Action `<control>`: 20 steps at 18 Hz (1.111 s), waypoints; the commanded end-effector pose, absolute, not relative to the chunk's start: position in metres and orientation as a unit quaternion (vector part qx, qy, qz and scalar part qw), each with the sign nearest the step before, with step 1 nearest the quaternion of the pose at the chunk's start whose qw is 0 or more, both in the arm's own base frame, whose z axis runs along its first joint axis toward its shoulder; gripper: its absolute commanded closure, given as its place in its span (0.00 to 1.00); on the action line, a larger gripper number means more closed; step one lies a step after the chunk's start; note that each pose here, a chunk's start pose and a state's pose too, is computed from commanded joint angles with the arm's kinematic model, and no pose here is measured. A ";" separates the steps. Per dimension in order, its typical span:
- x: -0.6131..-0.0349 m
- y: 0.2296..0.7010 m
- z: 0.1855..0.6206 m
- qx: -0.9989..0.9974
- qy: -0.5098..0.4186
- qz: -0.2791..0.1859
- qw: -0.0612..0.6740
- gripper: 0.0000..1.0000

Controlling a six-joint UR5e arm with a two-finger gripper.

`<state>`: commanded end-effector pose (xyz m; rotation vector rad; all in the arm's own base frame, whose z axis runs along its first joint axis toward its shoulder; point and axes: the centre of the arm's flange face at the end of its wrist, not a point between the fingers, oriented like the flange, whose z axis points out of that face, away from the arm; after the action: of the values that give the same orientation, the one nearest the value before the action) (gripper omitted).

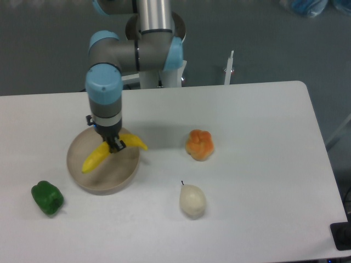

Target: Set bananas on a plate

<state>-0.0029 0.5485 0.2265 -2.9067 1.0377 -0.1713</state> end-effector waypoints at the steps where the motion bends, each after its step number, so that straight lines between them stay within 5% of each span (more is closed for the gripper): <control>1: 0.001 0.548 0.224 -0.939 0.339 -0.055 0.025 0.74; 3: 0.004 0.548 0.217 -0.938 0.342 -0.056 0.023 0.63; 4: 0.004 0.549 0.213 -0.937 0.344 -0.056 0.025 0.46; 5: 0.004 0.551 0.212 -0.937 0.345 -0.054 0.027 0.11; 6: 0.004 0.551 0.213 -0.937 0.344 -0.053 0.029 0.00; 12: -0.009 0.559 0.237 -0.940 0.334 -0.037 0.049 0.00; 20: -0.187 0.556 0.303 -0.952 0.291 0.032 0.092 0.00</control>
<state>-0.1866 0.5559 0.3029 -2.8272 0.8631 0.0953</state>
